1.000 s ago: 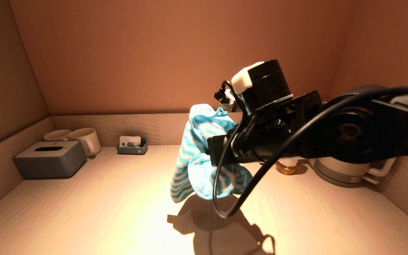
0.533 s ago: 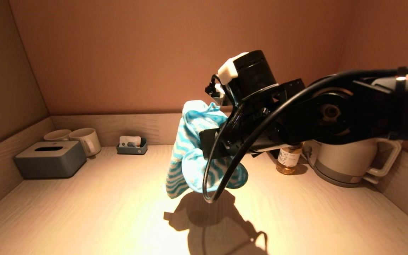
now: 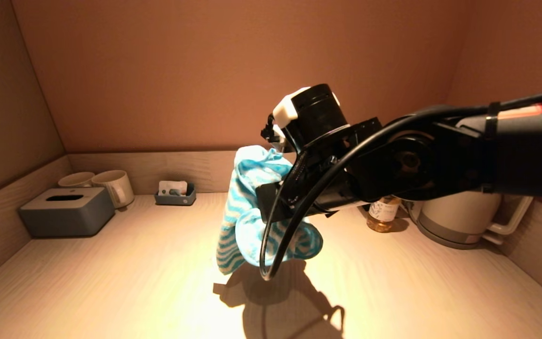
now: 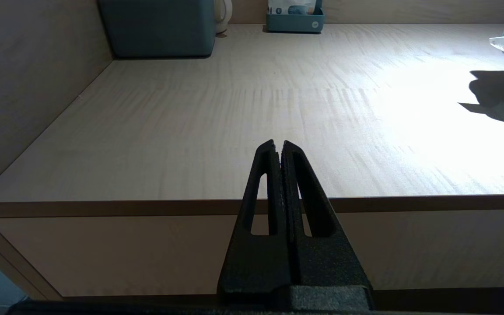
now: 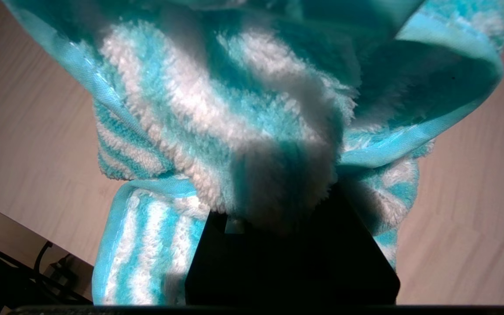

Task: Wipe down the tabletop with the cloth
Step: Sweep the stains on the table

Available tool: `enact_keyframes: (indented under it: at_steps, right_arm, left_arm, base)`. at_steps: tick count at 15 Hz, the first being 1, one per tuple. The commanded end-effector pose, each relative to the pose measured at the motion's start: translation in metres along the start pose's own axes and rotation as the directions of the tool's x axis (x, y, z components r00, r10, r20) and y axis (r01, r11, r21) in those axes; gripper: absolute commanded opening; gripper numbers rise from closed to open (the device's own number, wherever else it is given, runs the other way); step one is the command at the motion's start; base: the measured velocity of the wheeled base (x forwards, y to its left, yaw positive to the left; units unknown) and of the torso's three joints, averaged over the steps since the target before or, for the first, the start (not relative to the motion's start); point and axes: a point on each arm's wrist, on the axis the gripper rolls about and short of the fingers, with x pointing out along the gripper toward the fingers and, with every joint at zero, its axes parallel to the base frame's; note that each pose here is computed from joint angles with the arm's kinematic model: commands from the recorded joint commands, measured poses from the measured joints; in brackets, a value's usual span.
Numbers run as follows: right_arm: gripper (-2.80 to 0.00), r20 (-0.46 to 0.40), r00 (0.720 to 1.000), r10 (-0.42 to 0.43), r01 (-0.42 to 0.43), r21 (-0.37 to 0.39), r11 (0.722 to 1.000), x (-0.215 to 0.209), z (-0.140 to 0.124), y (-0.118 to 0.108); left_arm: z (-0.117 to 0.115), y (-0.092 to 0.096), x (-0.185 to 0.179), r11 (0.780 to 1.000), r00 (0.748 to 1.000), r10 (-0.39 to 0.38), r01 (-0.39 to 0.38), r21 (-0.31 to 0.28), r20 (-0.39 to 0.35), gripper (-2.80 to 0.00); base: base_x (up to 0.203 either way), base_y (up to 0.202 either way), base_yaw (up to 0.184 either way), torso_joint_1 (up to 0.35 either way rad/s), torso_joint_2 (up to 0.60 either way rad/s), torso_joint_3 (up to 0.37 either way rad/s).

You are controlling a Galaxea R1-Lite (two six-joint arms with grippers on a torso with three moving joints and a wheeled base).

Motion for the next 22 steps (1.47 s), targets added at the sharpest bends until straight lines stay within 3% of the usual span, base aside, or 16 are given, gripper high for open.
enact_keyframes:
  at_steps: [1,22]
  right_arm:
    - [-2.80,-0.004,1.000,-0.001,0.001,0.000,1.000,0.000,-0.001,0.000]
    - [-2.80,-0.128,0.991,-0.029,0.028,-0.011,1.000,0.069,-0.024,0.001]
  left_arm:
    - [0.000,0.000,0.000,1.000,1.000,0.000,0.000,0.000,0.000,-2.80]
    - [0.000,0.000,0.000,1.000,1.000,0.000,0.000,0.000,0.000,-2.80]
  base:
    - [0.000,0.000,0.000,0.000,0.00,0.000]
    - [0.000,0.000,0.000,0.000,0.00,0.000]
